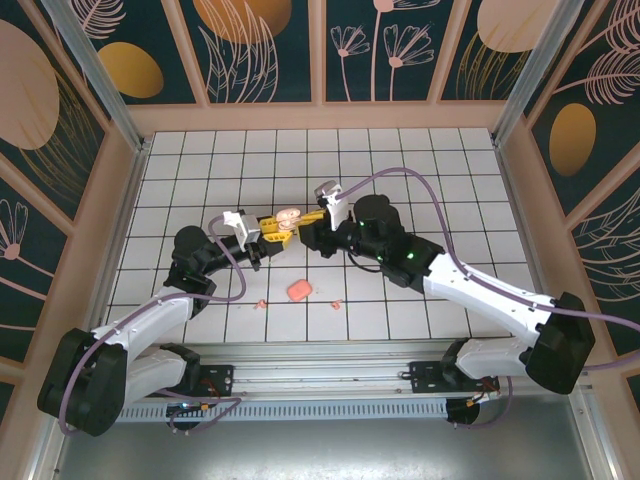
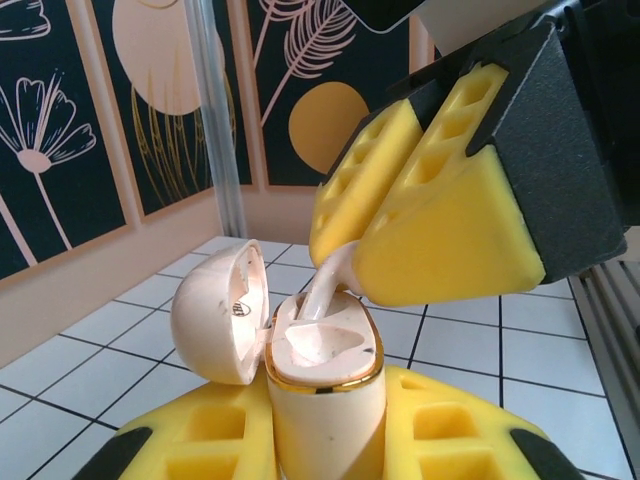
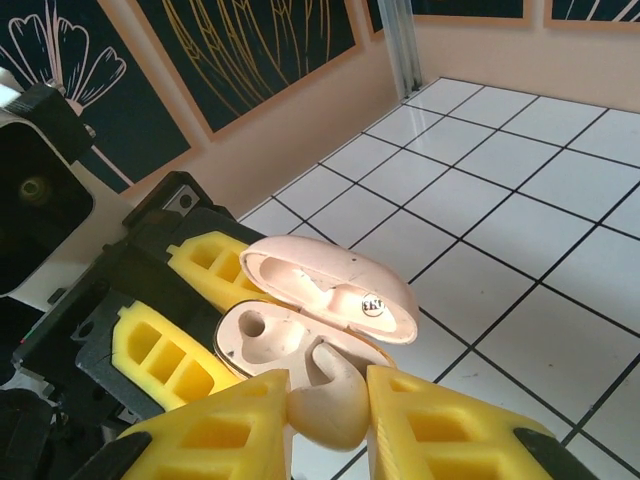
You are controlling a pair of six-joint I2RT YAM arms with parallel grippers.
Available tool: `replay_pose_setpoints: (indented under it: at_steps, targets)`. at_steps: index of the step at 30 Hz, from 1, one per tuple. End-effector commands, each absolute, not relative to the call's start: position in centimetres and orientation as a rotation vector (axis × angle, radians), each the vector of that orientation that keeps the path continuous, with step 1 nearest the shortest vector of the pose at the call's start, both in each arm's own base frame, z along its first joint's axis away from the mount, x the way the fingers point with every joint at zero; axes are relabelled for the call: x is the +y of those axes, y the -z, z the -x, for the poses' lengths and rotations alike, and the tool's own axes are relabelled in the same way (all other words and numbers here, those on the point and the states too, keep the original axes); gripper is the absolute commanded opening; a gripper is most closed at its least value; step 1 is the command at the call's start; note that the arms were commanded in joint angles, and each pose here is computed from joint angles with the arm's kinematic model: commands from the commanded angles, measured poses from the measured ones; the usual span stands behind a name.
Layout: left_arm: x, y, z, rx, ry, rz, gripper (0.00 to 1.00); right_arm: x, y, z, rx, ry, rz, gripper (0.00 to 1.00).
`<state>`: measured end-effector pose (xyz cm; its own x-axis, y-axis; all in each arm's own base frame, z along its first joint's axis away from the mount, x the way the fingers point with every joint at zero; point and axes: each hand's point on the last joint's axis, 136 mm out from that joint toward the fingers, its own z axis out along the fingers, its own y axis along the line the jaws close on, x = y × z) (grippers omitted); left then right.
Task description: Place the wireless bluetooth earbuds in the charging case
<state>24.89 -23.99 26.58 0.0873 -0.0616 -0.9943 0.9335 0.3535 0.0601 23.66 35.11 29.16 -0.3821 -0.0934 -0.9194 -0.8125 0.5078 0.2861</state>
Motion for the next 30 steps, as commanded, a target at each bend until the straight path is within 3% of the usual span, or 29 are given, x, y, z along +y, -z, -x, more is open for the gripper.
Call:
replay_pose_setpoints:
  at_steps: [1, 15, 30]
  targets:
    - [-24.2, -30.7, -23.0, 1.054, 0.942, -0.976, 0.17, 34.6, -28.9, -23.3, 1.834, -0.925, 0.823, 0.24]
    - [-24.4, -30.3, -22.5, 1.069, 0.911, -1.048, 0.17, 34.4, -29.8, -23.6, 1.849, -0.964, 0.917, 0.24]
    - [-24.4, -29.6, -22.5, 1.085, 0.858, -1.108, 0.16, 33.9, -29.7, -24.0, 1.931, -0.81, 1.079, 0.24]
